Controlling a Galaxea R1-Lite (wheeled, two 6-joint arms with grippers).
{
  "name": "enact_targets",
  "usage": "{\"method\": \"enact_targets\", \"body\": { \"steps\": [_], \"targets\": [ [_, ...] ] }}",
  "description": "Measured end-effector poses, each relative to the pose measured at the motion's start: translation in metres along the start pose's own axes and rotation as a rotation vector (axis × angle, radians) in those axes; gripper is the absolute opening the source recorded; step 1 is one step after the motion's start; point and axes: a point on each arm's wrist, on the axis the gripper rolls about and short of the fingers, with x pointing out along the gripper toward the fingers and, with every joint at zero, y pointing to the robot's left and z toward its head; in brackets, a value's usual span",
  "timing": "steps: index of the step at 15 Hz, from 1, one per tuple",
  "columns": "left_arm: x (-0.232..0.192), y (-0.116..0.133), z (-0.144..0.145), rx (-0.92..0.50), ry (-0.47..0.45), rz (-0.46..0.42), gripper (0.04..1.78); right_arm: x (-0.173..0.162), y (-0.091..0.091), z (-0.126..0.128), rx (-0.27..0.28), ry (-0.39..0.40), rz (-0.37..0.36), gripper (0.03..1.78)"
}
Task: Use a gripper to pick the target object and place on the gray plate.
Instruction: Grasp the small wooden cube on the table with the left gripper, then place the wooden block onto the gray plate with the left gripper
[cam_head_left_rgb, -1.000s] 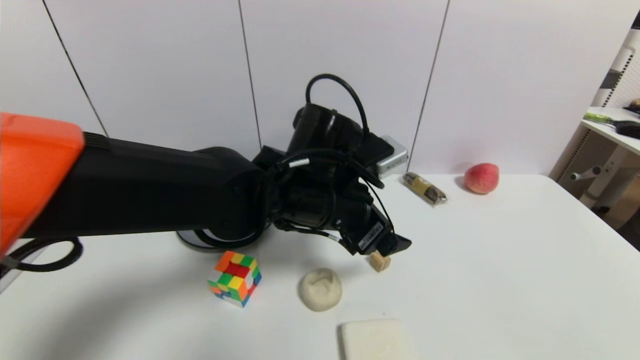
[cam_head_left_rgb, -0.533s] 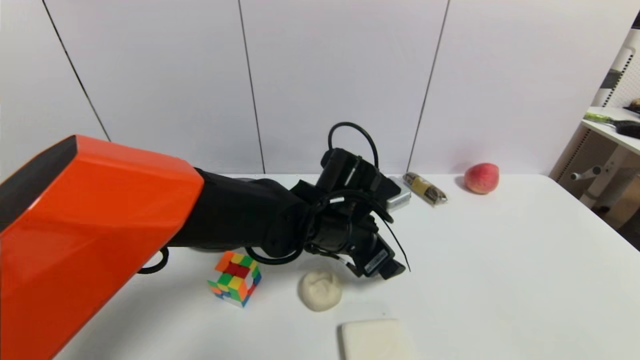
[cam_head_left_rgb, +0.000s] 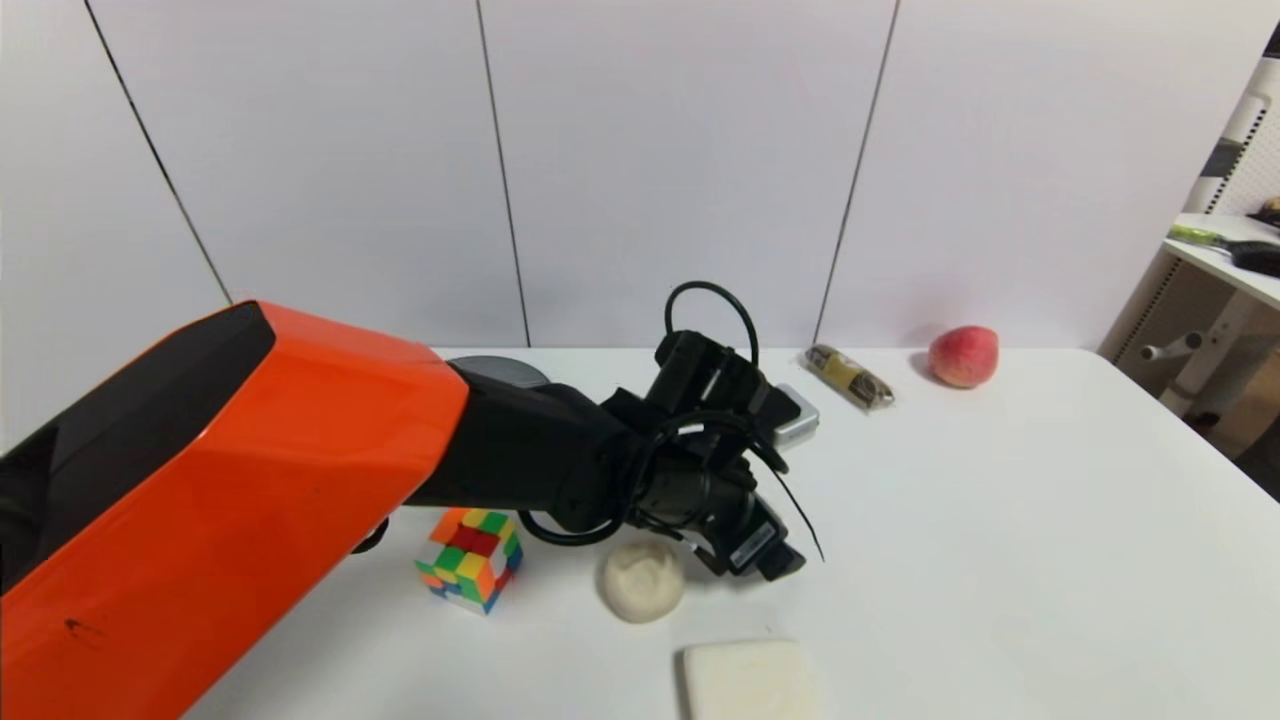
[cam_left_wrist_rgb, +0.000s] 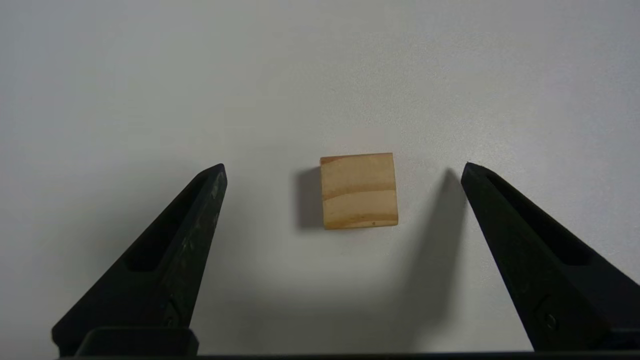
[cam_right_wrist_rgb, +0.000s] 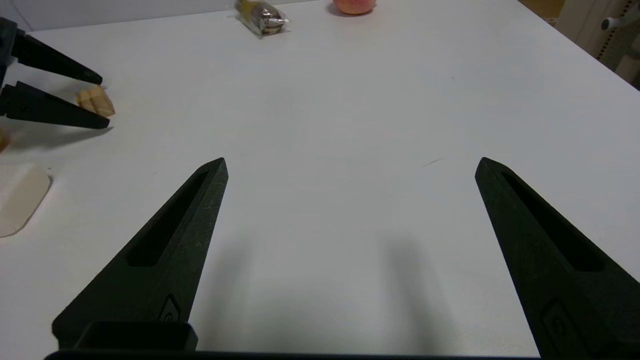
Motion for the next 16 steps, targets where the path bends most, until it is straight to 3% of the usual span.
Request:
{"method": "enact_targets", "body": {
  "steps": [3,6,10,12,16],
  "targets": [
    [0.004,0.0,-0.0009,0.001,0.005,0.008,1.69,0.0,0.0,0.0,0.0,0.0,0.0,1.71],
    [0.0051,0.0008,-0.0019,-0.003,0.013,0.035,1.22,0.0,0.0,0.0,0.0,0.0,0.0,1.71],
    [0.0058,0.0005,-0.0029,-0.003,0.016,0.036,0.81,0.0,0.0,0.0,0.0,0.0,0.0,1.71],
    [0.0065,0.0006,-0.0032,-0.003,0.016,0.038,0.41,0.0,0.0,0.0,0.0,0.0,0.0,1.71],
    [0.0011,0.0007,-0.0005,-0.003,0.006,0.042,0.43,0.0,0.0,0.0,-0.001,0.0,0.0,1.71]
  ]
}}
